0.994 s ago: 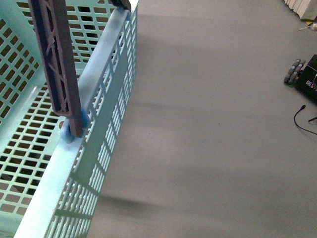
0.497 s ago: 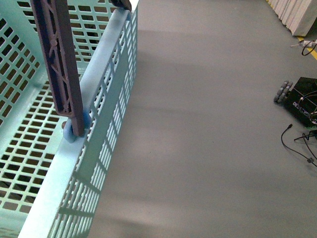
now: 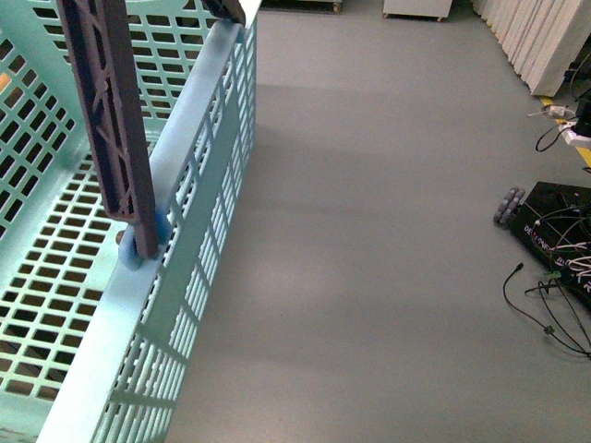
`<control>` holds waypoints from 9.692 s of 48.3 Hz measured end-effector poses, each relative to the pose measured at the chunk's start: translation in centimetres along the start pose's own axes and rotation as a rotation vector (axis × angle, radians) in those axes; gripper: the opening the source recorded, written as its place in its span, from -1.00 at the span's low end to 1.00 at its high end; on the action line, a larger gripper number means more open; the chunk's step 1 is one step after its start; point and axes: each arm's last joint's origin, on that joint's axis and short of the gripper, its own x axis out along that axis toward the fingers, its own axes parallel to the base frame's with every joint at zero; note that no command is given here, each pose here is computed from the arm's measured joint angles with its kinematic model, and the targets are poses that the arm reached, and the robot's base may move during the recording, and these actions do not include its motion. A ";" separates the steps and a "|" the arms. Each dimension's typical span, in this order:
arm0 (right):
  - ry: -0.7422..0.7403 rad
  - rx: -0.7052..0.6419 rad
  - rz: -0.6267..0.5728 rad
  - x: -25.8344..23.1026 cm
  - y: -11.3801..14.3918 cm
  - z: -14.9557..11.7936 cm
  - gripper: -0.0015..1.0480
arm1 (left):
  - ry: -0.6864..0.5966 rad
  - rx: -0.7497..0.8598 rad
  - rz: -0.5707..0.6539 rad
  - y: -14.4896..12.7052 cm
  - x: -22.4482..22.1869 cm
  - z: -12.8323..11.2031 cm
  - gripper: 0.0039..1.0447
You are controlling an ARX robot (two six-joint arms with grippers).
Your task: Pick lemon and mango into basket
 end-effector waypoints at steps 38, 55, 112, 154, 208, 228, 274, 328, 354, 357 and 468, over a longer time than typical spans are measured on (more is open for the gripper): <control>0.000 0.000 -0.004 0.0 0.0 0.0 0.83 | 0.003 -0.002 -0.001 0.0 0.0 -0.1 -0.45; 0.000 0.000 -0.003 0.0 0.0 0.0 0.83 | 0.007 -0.004 0.000 0.0 0.0 -0.2 -0.45; 0.000 0.000 0.000 0.0 0.0 0.0 0.83 | 0.005 -0.002 0.002 0.0 0.0 -0.1 -0.46; 0.000 0.001 0.000 0.0 0.0 0.0 0.83 | 0.003 -0.002 0.002 0.0 0.0 -0.1 -0.46; 0.000 0.001 0.000 0.0 0.0 0.0 0.83 | 0.003 -0.001 0.000 0.0 0.0 -0.1 -0.46; 0.000 0.000 0.006 0.0 0.0 0.0 0.83 | -0.038 0.012 0.000 0.0 0.0 0.3 -0.46; 0.001 0.000 -0.001 0.0 0.0 0.0 0.83 | 0.605 0.674 0.145 -5.3 12.5 -19.1 -0.47; 0.318 0.242 -0.475 1.1 -1.6 -0.6 0.83 | 0.834 0.793 0.092 -4.1 11.8 -24.2 -0.48; 0.400 0.151 -0.747 13.5 -17.8 -3.3 0.83 | 0.839 0.792 0.090 -4.1 11.7 -24.2 -0.48; 0.476 0.115 -0.737 14.7 -19.2 -5.1 0.83 | 0.838 0.792 0.091 -4.1 11.7 -24.2 -0.48; 1.049 -0.072 -0.244 25.3 -28.5 -18.1 -0.08 | 0.841 0.792 0.090 -4.1 11.7 -24.2 -0.48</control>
